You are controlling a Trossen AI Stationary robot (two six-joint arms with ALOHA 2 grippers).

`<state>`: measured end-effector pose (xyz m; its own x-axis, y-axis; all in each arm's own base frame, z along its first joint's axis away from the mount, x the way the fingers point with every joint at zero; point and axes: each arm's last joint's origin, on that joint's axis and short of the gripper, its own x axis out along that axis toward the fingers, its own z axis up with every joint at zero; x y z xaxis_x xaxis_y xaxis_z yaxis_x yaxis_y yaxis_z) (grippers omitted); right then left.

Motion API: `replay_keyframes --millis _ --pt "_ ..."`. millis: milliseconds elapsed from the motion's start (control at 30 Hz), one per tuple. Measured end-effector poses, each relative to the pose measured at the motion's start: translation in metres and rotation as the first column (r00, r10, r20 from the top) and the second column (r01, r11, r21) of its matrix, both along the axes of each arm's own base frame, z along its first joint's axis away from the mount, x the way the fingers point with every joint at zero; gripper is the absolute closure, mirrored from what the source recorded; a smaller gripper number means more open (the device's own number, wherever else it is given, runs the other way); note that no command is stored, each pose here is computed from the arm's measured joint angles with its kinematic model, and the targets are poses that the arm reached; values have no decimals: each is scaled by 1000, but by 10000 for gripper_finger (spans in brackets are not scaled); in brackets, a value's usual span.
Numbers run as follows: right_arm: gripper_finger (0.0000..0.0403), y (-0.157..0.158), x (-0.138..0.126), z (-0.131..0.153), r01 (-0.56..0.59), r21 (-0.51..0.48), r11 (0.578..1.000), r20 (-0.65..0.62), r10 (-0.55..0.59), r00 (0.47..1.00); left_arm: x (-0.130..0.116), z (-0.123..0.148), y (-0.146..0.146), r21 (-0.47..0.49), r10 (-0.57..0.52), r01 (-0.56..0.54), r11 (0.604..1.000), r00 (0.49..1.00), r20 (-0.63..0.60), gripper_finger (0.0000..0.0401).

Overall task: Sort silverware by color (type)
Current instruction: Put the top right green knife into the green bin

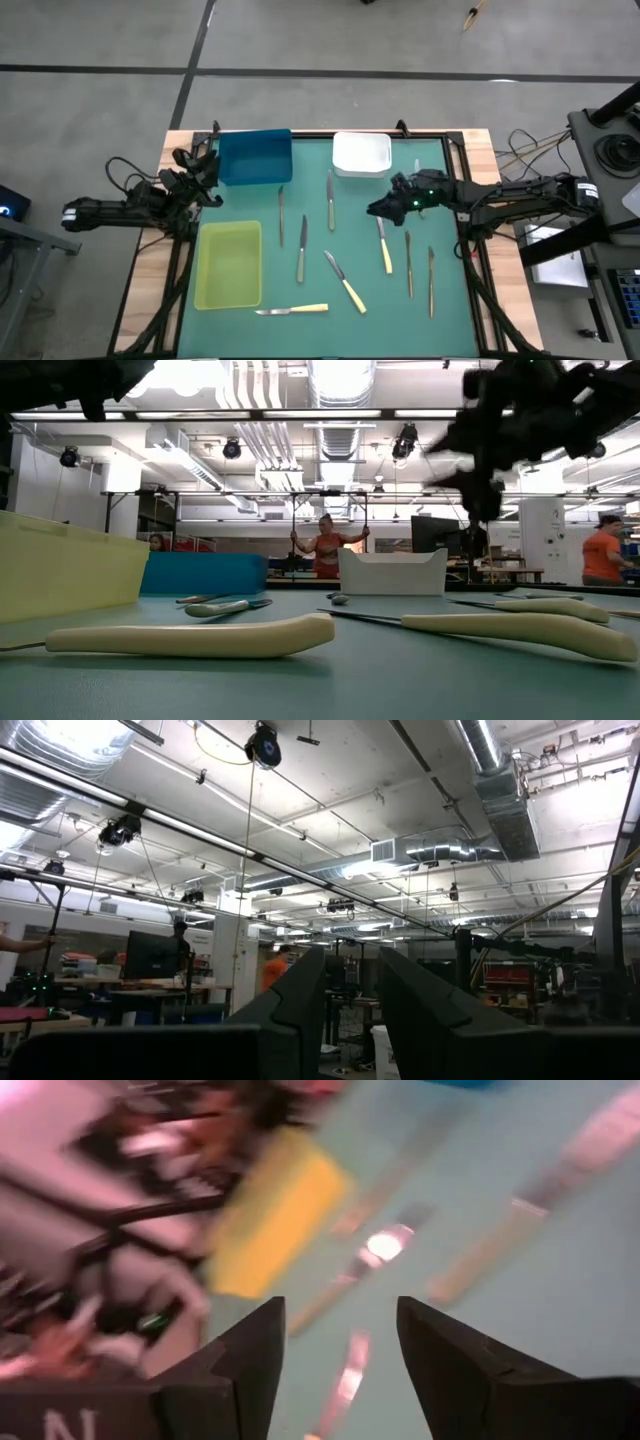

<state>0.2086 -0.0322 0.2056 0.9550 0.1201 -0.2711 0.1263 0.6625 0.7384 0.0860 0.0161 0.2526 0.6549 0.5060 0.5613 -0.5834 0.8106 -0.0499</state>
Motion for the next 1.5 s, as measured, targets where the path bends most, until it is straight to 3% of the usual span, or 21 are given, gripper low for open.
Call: replay_keyframes --millis 133,233,433,733,800,867,933,1000,1067,1133,1167,1200,1233,1367,1500 --pt "229 8 3 11 -71 -91 993 121 82 989 0 0 0 0 0 0 1000 1000 0 324" --pt "255 12 4 12 -95 -139 986 139 114 984 0 0 0 0 0 0 1000 1000 0 324" --pt "375 12 4 12 -79 -165 983 140 102 985 0 0 0 0 0 0 1000 1000 0 324" --pt "394 11 4 12 -58 -182 982 140 84 987 0 0 0 0 0 0 1000 1000 0 324" --pt "394 10 4 10 4 -189 982 121 19 992 0 0 0 0 0 0 1000 1000 0 324" --pt "394 5 1 3 159 -166 973 33 -156 987 0 0 0 0 0 0 1000 1000 0 324" --pt "394 -2 -5 -8 336 -138 931 -160 -356 921 0 0 0 0 0 0 1000 1000 0 324" --pt "394 -5 -18 -17 456 -175 873 -407 -486 774 0 0 0 0 0 0 1000 1000 0 324" --pt "394 -5 -35 -21 540 -277 795 -601 -582 548 0 0 0 0 0 0 1000 1000 0 324" --pt "394 -5 -52 -19 618 -388 683 -679 -666 309 0 0 0 0 0 0 1000 1000 0 324" --pt "394 -4 -59 -18 628 -428 650 -691 -683 236 0 0 0 0 0 0 1000 1000 0 324" --pt "394 -4 -62 -17 624 -448 640 -700 -685 200 0 0 0 0 0 0 1000 1000 0 324" --pt "394 -3 -63 -17 624 -447 641 -703 -683 198 0 0 0 0 0 0 1000 1000 -1 324" --pt "394 -2 -63 -22 625 -405 668 -722 -652 230 0 0 0 0 0 0 1000 1000 0 324" --pt "392 -3 -62 -32 648 -403 647 -704 -671 232 0 0 0 0 0 0 1000 1000 -1 324"
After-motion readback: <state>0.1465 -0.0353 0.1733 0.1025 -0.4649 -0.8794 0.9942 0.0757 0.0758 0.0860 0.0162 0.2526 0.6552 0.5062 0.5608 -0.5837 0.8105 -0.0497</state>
